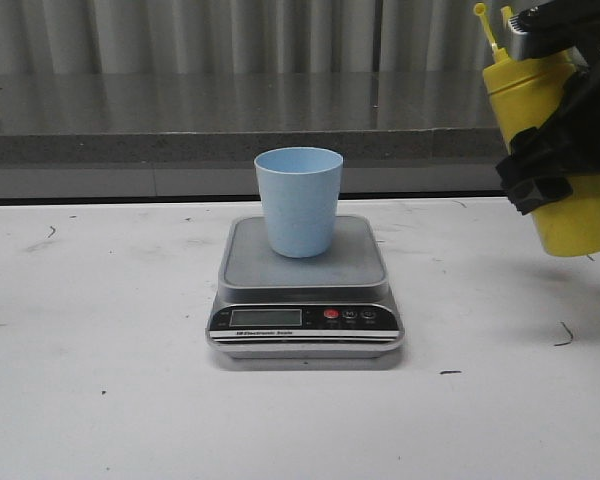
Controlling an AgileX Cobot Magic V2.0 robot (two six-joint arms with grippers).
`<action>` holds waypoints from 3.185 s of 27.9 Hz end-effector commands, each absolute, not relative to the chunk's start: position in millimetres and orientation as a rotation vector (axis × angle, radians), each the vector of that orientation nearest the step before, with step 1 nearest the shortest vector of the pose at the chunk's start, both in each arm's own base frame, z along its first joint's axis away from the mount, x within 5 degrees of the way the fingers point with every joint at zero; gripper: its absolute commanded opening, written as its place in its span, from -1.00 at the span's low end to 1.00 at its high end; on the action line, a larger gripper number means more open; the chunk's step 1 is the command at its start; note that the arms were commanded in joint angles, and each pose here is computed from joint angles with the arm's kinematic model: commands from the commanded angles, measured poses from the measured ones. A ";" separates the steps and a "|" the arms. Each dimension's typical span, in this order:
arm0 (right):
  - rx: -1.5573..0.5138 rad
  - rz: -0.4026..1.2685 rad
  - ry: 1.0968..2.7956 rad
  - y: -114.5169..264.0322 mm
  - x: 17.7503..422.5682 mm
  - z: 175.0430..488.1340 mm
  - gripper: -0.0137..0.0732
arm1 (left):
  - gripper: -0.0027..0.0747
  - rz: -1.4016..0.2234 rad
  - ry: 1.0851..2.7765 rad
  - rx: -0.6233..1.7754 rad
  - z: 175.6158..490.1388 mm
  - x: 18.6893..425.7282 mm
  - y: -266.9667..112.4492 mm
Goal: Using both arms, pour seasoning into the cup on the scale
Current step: 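Rotate the yellow bottle upright with the right gripper, then lower the upright bottle back onto the table with the right gripper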
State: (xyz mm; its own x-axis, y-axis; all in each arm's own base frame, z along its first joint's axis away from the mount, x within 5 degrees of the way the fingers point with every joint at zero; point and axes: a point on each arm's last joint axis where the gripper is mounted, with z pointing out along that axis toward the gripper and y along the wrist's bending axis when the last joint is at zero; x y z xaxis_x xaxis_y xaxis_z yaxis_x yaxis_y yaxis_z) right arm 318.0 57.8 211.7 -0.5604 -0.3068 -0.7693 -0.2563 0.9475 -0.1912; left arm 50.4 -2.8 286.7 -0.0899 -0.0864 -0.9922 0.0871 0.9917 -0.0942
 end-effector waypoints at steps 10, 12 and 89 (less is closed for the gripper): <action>-0.359 -0.112 2.107 52.6 319.2 238.2 -0.18 | -0.98 -0.160 1.556 0.006 302.3 50.1 -3.7; -0.356 -0.115 2.107 52.3 319.2 238.2 -0.18 | -0.98 -0.160 1.556 0.006 302.3 50.1 -3.7; -0.149 0.150 1.668 52.3 288.1 158.0 0.46 | -0.98 -0.160 1.556 0.006 302.3 50.1 -3.7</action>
